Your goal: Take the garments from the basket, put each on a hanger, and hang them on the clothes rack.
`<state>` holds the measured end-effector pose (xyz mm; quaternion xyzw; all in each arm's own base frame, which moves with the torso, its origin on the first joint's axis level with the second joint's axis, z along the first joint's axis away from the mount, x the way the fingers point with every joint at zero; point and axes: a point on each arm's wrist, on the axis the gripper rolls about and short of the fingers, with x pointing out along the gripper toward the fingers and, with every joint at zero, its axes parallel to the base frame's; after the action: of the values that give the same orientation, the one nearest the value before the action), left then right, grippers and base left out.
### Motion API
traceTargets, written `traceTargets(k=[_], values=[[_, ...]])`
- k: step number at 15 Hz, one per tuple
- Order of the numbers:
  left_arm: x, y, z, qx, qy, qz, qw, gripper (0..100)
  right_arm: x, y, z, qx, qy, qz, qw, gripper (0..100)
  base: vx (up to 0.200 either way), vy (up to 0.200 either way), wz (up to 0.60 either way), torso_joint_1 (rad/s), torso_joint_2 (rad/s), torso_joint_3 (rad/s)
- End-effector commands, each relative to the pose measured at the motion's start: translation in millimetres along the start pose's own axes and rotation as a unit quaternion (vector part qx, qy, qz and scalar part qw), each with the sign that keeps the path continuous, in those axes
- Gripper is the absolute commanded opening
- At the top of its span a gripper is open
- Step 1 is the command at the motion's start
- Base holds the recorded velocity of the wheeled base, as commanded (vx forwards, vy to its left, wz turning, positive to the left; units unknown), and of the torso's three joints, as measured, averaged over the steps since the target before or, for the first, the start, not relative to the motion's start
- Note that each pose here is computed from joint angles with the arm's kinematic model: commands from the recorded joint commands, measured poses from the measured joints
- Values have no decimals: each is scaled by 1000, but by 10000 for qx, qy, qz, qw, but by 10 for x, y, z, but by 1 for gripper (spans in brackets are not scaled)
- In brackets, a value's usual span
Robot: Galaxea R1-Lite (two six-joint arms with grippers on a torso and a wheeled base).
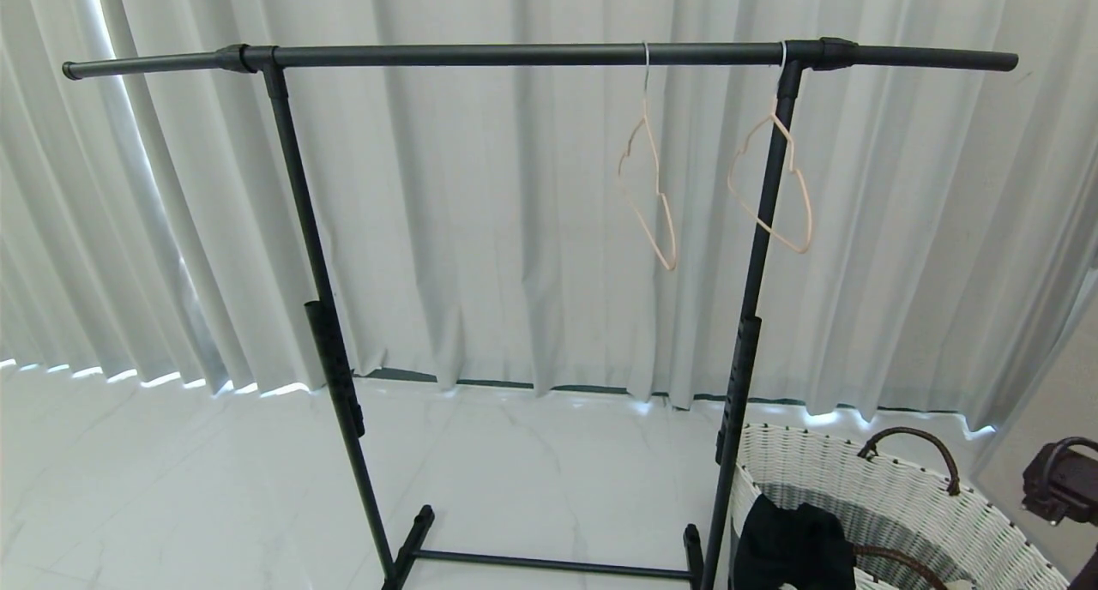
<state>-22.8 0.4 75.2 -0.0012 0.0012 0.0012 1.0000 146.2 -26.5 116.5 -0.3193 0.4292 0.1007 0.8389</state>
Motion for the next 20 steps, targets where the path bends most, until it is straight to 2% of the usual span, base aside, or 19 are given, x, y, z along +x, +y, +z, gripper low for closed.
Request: traceTargets(k=[1,3,4,10,12,16,18,19,20], values=[[0,0,1,-4,-4,4,10000,100,652,-147,-69,-319,782,450,9954,100,0,0,0,0,0,0],[0,0,1,-4,-4,4,10000,100,770,-129,-82,-749,755,526,9929,100,0,0,0,0,0,0],[0,0,1,-4,-4,4,10000,100,767,-104,-102,-844,776,598,9916,100,0,0,0,0,0,0],[0,0,1,-4,-4,4,10000,100,1004,8,-187,-862,1124,1164,9831,100,0,0,0,0,0,0],[0,0,1,-4,-4,4,10000,100,1098,13,-192,-842,1086,1227,9829,100,0,0,0,0,0,0],[0,0,1,-4,-4,4,10000,100,1333,-54,-151,-852,763,813,9901,100,0,0,0,0,0,0],[0,0,1,-4,-4,4,10000,100,1353,-48,-157,-843,742,809,9904,100,0,0,0,0,0,0],[0,0,1,-4,-4,4,10000,100,1353,-45,-154,-848,727,820,9904,0,0,0,0,0,0,0],[0,0,1,-4,-4,4,10000,100,1355,-47,-150,-844,691,836,9905,0,0,0,0,0,0,0]])
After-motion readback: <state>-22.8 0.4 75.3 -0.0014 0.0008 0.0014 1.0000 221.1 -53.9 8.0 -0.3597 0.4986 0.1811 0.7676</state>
